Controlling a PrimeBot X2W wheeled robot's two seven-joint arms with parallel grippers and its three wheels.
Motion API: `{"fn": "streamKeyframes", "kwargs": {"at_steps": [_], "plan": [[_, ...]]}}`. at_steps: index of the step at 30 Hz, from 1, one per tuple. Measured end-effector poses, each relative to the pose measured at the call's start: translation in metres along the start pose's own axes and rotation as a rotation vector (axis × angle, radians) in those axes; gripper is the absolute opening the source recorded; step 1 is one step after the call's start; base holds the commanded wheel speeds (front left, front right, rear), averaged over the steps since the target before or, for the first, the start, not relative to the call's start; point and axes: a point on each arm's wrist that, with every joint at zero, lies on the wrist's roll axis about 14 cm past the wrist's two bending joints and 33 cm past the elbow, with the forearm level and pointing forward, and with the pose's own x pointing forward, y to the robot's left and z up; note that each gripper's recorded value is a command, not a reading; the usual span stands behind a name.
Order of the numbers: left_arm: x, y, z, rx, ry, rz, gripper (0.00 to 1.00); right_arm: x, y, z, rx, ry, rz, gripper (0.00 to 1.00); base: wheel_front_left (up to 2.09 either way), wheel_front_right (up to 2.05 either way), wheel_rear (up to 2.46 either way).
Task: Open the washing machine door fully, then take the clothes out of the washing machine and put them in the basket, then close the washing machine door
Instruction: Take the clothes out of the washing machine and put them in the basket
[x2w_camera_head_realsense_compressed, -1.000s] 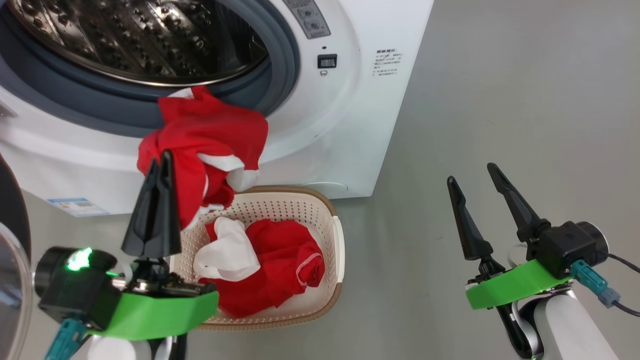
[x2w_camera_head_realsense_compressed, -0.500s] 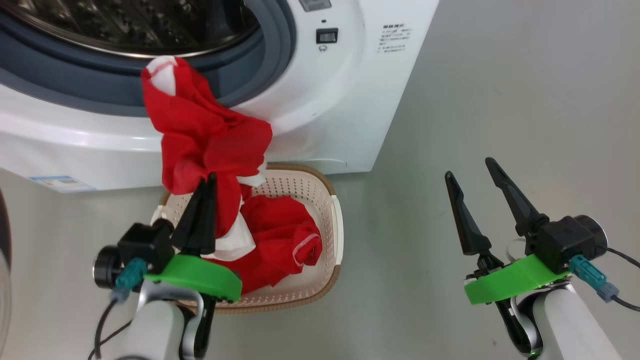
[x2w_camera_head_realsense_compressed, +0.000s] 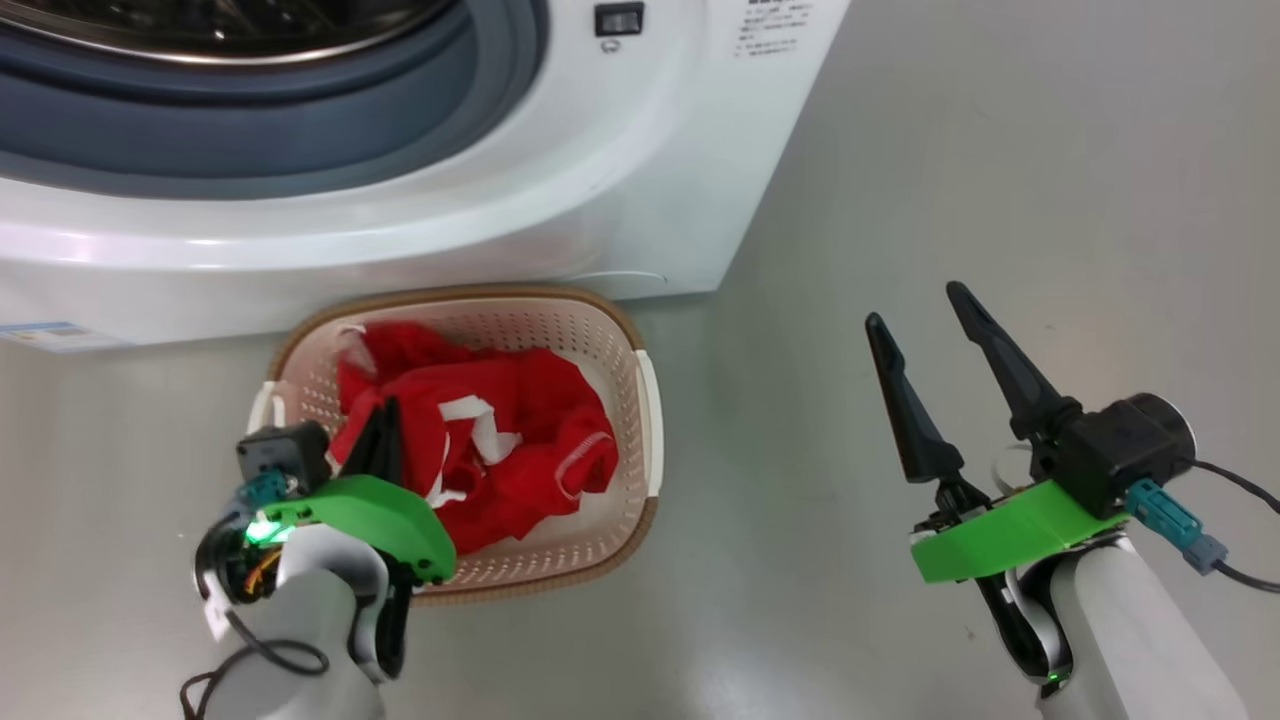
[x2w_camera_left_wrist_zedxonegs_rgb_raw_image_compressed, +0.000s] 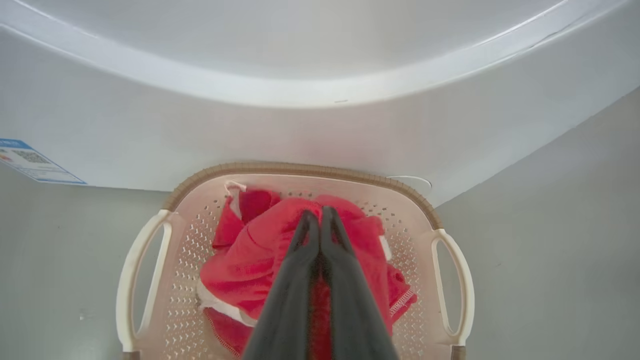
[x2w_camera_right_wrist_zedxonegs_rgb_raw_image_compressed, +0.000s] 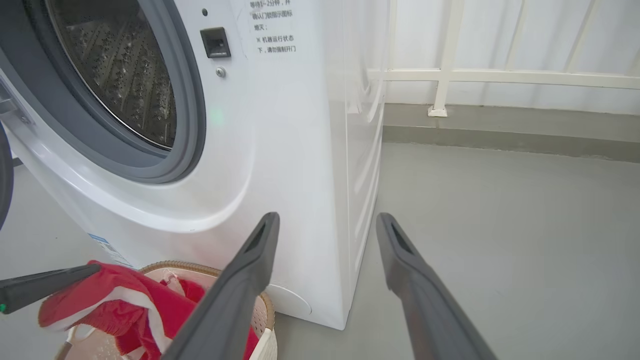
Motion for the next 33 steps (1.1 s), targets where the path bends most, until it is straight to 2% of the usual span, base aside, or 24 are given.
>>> {"fn": "streamKeyframes", "kwargs": {"at_steps": [5, 12, 18, 19, 20, 21, 22, 23, 33], "plan": [[0.011, 0.001, -0.029, -0.044, 0.114, 0.005, 0.0, 0.002, -0.009, -0.007, 0.011, 0.015, -0.022, 1.0, 0.0, 0.0, 0.0], [0.022, -0.007, -0.06, -0.03, 0.281, -0.018, 0.0, 0.001, -0.021, -0.016, 0.014, 0.041, -0.052, 1.0, 0.0, 0.0, 0.0], [0.028, -0.01, -0.081, -0.004, 0.365, -0.027, 0.0, 0.001, -0.031, -0.02, 0.014, 0.05, -0.081, 1.0, 0.0, 0.0, 0.0], [0.029, -0.009, -0.084, 0.0, 0.372, -0.026, 0.26, 0.0, -0.033, -0.021, 0.014, 0.053, -0.086, 1.0, 0.0, 0.0, 0.0], [0.029, -0.008, -0.086, 0.003, 0.38, -0.025, 0.46, -0.001, -0.034, -0.023, 0.014, 0.057, -0.091, 1.0, 0.0, 0.0, 0.0], [0.03, -0.007, -0.089, 0.007, 0.387, -0.024, 0.79, -0.001, -0.035, -0.024, 0.015, 0.06, -0.095, 1.0, 0.0, 0.0, 0.0], [0.03, -0.006, -0.091, 0.013, 0.392, -0.025, 0.79, -0.002, -0.036, -0.025, 0.014, 0.063, -0.099, 1.0, 0.0, 0.0, 0.0], [0.03, -0.006, -0.092, 0.016, 0.395, -0.026, 1.0, -0.002, -0.038, -0.026, 0.015, 0.065, -0.103, 1.0, 0.0, 0.0, 0.0], [0.027, -0.003, -0.07, 0.012, 0.31, -0.032, 1.0, 0.001, -0.031, -0.017, 0.024, 0.041, -0.089, 1.0, 0.0, 0.0, 0.0]]}}
